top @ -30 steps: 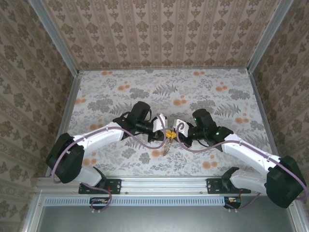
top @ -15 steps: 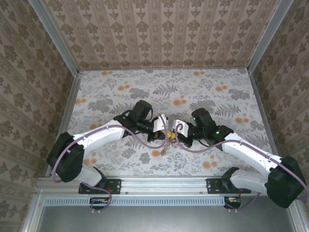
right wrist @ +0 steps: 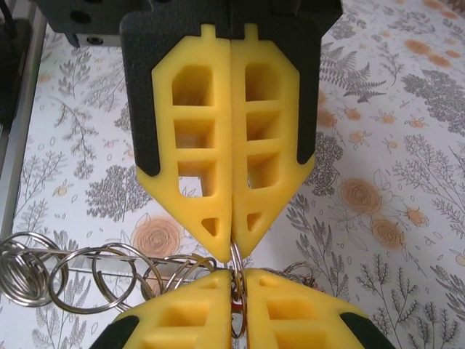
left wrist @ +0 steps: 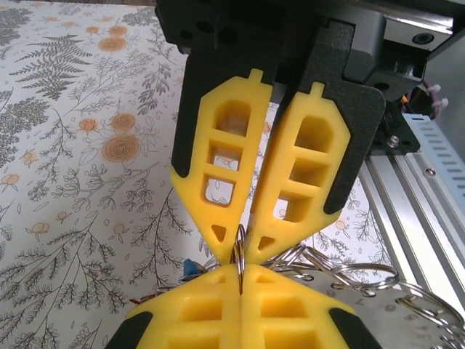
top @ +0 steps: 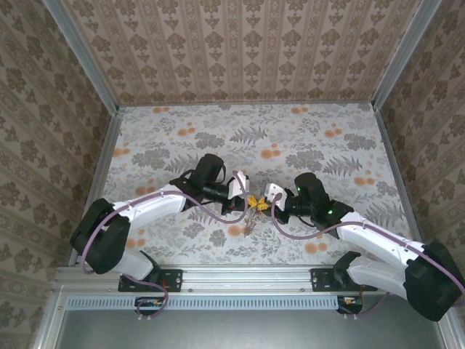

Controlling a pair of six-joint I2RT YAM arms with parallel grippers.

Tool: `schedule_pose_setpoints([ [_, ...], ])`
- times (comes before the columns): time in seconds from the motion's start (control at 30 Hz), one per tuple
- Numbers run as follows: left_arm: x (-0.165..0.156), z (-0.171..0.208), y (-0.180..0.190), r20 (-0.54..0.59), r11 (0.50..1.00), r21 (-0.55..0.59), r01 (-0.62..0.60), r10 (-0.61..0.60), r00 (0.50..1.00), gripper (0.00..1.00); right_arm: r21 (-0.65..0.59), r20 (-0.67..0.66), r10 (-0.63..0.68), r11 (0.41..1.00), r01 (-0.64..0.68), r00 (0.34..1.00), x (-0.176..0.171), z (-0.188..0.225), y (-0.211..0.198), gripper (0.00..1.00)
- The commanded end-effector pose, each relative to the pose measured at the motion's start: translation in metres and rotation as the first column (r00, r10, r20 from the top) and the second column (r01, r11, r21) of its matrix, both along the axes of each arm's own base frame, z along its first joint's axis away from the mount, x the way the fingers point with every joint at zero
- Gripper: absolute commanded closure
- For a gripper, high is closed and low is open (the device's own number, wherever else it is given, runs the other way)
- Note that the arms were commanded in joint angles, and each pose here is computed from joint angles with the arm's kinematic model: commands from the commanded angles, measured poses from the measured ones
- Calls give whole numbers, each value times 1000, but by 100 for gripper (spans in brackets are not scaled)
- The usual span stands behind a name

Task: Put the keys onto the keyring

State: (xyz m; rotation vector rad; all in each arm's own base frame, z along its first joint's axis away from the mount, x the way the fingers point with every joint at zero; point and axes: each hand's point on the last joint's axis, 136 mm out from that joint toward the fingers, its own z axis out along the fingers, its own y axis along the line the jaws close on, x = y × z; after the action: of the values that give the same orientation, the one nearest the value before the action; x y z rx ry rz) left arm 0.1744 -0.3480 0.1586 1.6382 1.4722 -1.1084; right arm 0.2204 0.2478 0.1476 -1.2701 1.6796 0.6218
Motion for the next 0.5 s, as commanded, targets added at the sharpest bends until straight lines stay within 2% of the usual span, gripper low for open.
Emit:
schedule_pose_setpoints([
  [0.0, -5, 28, -2, 15, 992, -117, 38, -36, 999, 100, 109, 40, -14, 994, 9, 999, 5, 18, 6, 85],
  [0.47, -8, 38, 3, 15, 980, -192, 49, -47, 999, 100, 139, 6, -44, 989, 43, 999, 15, 7, 1, 83],
])
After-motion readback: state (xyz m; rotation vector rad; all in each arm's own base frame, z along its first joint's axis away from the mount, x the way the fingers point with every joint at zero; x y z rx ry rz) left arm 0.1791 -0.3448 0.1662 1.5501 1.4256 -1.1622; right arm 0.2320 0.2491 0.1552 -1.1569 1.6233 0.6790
